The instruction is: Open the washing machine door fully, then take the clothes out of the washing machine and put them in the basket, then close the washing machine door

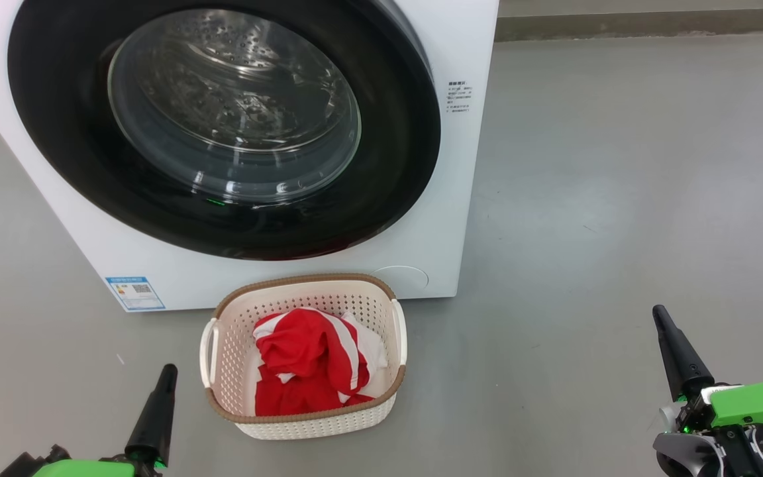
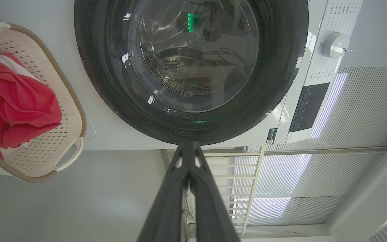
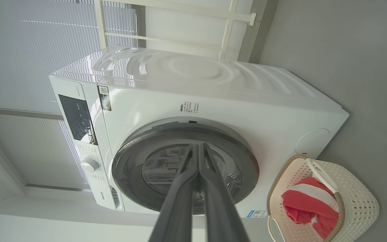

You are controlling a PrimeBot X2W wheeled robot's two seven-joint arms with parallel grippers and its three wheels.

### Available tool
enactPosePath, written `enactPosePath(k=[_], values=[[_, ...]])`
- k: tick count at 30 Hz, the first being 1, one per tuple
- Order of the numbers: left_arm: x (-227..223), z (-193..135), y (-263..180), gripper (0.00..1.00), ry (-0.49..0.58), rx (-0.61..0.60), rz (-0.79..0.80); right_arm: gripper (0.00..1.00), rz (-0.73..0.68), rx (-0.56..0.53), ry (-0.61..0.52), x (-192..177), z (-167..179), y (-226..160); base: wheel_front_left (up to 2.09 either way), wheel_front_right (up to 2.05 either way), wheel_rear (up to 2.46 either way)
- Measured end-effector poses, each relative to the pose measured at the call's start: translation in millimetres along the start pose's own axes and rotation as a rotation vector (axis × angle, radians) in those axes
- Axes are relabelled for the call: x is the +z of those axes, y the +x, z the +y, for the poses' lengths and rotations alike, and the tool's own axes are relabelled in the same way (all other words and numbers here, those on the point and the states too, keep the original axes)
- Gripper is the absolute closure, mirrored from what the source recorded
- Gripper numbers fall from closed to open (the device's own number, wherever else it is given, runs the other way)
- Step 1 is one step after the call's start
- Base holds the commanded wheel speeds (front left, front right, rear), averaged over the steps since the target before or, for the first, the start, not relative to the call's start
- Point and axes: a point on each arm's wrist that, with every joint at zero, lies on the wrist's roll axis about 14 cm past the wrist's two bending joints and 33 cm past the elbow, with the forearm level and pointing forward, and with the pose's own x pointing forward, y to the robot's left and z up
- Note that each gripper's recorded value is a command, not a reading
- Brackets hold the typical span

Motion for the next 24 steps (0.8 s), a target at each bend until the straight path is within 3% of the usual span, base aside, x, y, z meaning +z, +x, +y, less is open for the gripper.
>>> enactPosePath(k=[24], values=[[-0.2, -0.1, 0.0, 1.0, 0.0, 0.0, 0.004, 1.0, -0.002, 0.0, 0.003, 0.3, 0.0, 0.0, 0.0, 0.0, 0.0]])
